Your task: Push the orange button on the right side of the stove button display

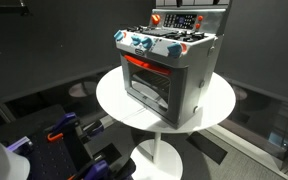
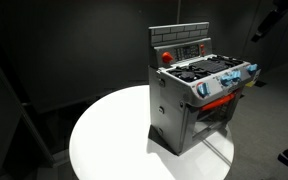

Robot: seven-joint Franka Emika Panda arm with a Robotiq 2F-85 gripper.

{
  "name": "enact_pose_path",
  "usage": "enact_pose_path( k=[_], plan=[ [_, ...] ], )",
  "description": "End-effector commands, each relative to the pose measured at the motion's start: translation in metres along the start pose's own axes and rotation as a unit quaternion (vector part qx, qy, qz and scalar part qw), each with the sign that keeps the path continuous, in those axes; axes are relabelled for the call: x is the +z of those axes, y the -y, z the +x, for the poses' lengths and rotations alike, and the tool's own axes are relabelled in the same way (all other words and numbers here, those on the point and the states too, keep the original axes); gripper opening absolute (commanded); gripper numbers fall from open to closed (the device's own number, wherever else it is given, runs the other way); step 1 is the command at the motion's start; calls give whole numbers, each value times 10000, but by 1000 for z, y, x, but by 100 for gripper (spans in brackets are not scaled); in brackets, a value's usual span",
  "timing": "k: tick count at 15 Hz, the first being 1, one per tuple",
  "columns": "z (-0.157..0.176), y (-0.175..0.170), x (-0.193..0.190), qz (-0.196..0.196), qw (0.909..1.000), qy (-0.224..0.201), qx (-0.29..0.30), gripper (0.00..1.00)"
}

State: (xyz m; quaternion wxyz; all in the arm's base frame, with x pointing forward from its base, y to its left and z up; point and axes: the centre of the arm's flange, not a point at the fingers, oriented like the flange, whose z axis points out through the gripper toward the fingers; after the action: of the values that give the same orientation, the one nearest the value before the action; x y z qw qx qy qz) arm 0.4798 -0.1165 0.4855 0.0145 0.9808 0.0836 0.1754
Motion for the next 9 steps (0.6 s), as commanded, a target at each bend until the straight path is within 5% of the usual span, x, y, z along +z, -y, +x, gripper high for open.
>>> enact_pose_path(
  k=[1, 9],
  plan=[
    [42, 1, 13, -135, 9996, -170, 194, 100],
    [94, 14, 45, -244, 9976, -210, 616, 100]
  ],
)
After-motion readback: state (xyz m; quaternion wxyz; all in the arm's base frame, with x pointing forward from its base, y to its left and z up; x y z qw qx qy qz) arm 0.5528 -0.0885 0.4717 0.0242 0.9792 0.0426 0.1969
